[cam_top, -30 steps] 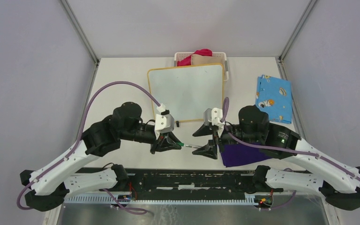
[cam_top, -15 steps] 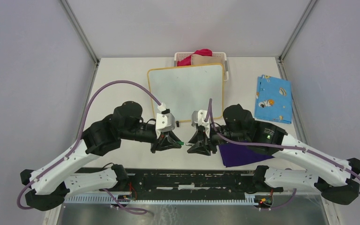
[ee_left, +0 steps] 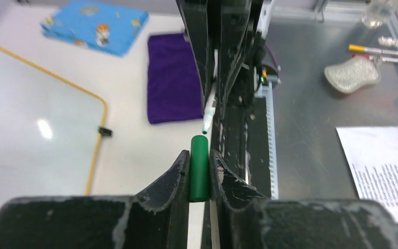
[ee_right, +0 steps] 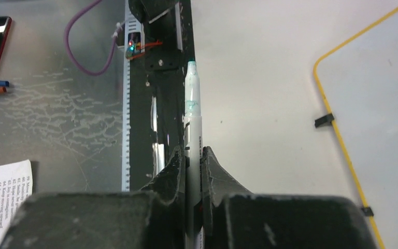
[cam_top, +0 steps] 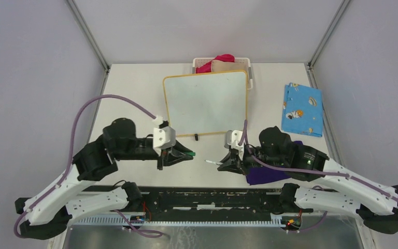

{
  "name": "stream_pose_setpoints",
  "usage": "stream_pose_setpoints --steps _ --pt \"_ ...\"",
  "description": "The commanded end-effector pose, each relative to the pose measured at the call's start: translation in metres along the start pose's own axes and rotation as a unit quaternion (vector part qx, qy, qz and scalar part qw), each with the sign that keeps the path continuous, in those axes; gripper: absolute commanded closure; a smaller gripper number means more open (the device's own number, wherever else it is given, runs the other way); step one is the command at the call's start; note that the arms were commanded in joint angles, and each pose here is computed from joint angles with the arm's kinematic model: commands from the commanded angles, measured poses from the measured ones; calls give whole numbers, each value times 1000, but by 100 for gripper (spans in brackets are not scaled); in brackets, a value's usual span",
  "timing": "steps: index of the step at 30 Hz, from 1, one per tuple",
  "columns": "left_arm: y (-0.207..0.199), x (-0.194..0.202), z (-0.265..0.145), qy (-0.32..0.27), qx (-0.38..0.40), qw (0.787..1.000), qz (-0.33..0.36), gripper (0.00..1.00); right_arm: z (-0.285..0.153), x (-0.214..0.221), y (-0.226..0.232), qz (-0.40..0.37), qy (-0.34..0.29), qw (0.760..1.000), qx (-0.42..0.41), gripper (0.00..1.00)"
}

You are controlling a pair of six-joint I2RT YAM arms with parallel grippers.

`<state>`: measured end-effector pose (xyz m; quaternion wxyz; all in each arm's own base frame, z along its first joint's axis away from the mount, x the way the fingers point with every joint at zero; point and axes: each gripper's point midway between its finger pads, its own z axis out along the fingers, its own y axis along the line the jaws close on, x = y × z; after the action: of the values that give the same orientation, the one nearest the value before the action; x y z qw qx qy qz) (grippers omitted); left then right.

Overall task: Write a sentence on the whiteboard
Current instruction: Place the pen cap at the center of the board.

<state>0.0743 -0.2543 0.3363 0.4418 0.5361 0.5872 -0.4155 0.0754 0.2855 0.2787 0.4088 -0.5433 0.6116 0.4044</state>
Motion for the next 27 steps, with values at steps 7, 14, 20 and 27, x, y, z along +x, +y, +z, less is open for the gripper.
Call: stream_pose_setpoints --steps 7,14,20,27 --pt "18 -36 -11 -76 -63 995 31 98 -31 11 -16 7 -22 996 86 100" --pt "25 41 15 79 -44 996 -17 98 -98 21 -97 73 -80 918 382 100" --pt "21 118 35 217 -2 975 -44 98 -106 39 -108 99 -104 894 425 100" --pt "23 150 86 219 29 971 -92 98 -112 58 -111 133 -122 876 447 100"
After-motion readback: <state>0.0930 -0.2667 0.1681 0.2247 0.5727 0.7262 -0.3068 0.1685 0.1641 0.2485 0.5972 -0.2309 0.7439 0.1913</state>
